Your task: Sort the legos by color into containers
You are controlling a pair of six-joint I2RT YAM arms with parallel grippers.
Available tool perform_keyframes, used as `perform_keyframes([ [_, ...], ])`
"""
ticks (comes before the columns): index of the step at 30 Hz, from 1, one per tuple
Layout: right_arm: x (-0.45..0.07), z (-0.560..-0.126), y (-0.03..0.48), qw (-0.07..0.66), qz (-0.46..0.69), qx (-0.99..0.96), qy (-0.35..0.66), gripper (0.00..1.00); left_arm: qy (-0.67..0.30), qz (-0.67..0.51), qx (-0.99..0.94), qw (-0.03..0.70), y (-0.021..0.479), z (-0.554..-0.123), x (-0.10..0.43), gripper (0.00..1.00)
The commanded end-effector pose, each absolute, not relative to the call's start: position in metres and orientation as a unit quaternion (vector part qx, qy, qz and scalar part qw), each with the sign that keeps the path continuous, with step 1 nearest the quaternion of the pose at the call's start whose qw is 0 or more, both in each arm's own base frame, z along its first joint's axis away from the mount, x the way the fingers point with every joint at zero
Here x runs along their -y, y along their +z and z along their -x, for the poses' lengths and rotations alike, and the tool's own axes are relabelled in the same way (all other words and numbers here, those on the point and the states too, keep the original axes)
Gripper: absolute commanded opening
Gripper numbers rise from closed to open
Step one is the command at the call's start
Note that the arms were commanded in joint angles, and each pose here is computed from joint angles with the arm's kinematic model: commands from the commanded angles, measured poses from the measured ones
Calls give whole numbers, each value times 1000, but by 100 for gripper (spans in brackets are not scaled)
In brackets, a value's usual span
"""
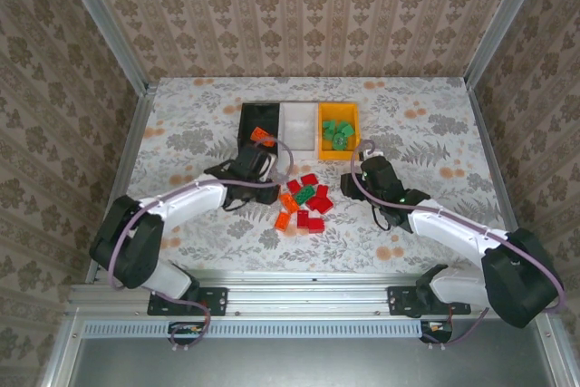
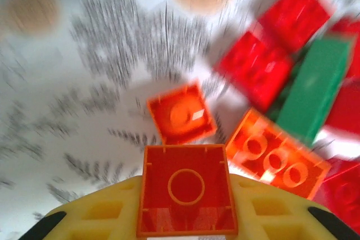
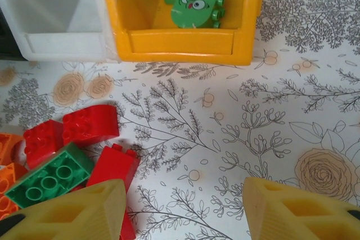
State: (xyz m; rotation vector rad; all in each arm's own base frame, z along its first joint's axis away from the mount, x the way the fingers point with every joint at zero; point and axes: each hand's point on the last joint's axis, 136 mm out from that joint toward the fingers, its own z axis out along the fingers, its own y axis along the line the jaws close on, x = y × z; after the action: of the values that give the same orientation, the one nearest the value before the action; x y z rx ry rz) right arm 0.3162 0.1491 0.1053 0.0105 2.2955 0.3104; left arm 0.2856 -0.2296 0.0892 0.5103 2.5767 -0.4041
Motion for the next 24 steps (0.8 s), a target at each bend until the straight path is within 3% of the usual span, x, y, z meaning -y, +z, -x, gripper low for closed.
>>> perform_keyframes([
  [1,-155,-317,102,396,-2,-909,129,58,-113,-164,-932,304,150,-328,219,32],
  [7,-154,-317,102,400,-4,-908,128,59,-82,-67,-946,307,167,-423,203,29],
  [12,-152,-317,102,401,-5,-908,123,59,-120,-15,-960,253,147,-477,207,30],
  [21,-150,-318,105,405,-5,-907,117,60,-120,-25,-968,218,114,-507,220,36],
  [24,-148,-317,105,407,-5,-906,115,61,-122,-27,-968,216,113,-507,222,49],
])
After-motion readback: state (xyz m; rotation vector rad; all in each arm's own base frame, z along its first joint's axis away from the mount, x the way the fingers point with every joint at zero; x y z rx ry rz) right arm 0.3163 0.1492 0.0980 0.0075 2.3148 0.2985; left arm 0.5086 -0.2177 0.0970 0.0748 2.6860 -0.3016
